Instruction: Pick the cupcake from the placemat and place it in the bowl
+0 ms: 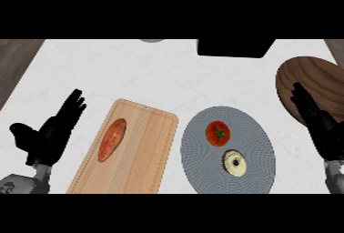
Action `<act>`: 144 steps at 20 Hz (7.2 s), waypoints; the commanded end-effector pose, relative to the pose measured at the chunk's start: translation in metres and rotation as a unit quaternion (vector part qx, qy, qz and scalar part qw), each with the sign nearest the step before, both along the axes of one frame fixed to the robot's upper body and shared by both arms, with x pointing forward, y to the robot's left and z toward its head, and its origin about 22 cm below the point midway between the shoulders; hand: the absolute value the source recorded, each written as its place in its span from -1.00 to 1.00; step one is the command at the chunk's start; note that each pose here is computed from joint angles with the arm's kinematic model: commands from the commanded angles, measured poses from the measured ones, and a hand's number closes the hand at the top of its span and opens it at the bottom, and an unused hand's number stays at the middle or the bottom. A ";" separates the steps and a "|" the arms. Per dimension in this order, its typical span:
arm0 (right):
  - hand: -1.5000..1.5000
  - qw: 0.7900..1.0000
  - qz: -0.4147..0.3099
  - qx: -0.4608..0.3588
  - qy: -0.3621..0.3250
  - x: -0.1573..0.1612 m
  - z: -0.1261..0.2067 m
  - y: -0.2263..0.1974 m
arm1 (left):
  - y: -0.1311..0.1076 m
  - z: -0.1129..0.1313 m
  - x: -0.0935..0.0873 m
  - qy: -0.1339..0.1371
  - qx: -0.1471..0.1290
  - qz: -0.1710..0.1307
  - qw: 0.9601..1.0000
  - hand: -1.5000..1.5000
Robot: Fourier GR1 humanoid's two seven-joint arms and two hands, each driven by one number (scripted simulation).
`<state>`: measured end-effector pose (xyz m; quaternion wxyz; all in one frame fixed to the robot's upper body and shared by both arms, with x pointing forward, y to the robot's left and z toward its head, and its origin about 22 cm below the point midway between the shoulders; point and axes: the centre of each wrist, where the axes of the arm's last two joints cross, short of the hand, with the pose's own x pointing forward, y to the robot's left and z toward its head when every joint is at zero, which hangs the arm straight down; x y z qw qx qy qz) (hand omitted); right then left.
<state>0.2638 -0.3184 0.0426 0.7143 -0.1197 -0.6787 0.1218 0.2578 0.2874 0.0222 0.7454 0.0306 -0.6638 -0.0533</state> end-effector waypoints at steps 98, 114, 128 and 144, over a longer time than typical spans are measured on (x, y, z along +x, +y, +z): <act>-1.00 0.881 -0.009 -0.398 0.258 -0.034 -0.048 0.160 | 0.044 0.068 0.040 -0.178 0.008 0.099 0.979 0.00; 1.00 0.829 -0.065 -0.502 0.239 -0.068 -0.031 -0.053 | 0.058 0.058 0.030 -0.169 0.014 0.114 0.979 0.00; 1.00 0.824 -0.159 -0.519 0.160 -0.126 0.099 -0.276 | 0.055 0.059 0.032 -0.175 0.004 0.106 0.979 0.00; 1.00 0.926 -0.092 -0.352 -0.099 -0.144 0.203 -0.333 | 0.032 0.074 0.052 -0.182 0.001 0.074 0.980 0.00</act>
